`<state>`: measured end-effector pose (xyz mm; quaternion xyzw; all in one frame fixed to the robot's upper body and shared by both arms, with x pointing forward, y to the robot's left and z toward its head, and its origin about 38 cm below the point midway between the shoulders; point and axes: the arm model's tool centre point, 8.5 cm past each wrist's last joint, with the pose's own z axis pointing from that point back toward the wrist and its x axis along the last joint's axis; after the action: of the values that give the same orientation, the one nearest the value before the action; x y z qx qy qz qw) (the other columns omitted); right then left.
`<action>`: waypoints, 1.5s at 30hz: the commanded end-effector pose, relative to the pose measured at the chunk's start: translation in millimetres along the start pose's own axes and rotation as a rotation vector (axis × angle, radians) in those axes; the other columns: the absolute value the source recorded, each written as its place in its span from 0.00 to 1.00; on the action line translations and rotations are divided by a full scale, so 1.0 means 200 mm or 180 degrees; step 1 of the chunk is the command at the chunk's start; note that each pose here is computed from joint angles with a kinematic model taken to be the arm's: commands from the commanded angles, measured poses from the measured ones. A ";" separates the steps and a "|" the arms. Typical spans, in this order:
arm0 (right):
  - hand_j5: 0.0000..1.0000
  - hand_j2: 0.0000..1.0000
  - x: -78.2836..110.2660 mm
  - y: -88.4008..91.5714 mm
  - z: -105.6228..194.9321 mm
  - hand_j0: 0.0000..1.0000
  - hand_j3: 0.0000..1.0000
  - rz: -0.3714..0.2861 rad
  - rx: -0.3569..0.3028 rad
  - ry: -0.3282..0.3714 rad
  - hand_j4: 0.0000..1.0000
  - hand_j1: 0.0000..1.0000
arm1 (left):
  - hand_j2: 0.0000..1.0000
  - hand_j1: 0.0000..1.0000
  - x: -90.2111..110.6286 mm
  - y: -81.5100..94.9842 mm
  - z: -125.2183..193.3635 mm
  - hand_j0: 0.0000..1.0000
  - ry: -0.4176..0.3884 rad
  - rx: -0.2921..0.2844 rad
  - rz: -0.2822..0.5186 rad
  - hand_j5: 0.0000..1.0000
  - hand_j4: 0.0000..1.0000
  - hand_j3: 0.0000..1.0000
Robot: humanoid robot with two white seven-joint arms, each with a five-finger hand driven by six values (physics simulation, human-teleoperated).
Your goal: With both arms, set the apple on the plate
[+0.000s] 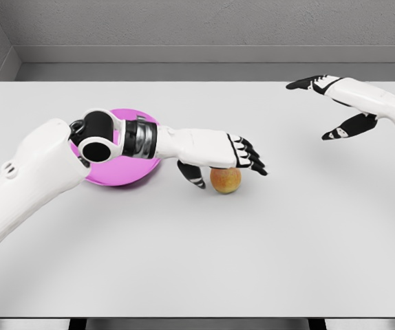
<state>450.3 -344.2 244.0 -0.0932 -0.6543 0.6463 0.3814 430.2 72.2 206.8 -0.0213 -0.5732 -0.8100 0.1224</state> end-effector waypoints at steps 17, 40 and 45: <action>1.00 1.00 0.02 -0.02 -0.01 1.00 1.00 0.0015 -0.0022 -0.0049 1.00 1.00 | 0.99 0.99 -0.14 -0.14 -0.08 0.99 0.0320 -0.0295 0.0067 0.99 0.99 0.99; 1.00 1.00 0.06 -0.01 -0.05 1.00 1.00 0.0010 -0.0043 -0.0145 1.00 1.00 | 0.89 0.89 -0.14 -0.16 -0.14 0.89 0.0348 -0.0381 0.0009 0.89 0.89 0.89; 1.00 1.00 0.07 -0.02 -0.06 1.00 1.00 0.0027 -0.0051 -0.0160 1.00 1.00 | 0.87 0.87 -0.15 -0.17 -0.14 0.87 0.0357 -0.0387 0.0020 0.87 0.87 0.87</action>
<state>448.9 -327.1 249.5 -0.0840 -0.6663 0.6473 0.3606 453.8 61.7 161.1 0.0162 -0.5133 -0.8445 0.1521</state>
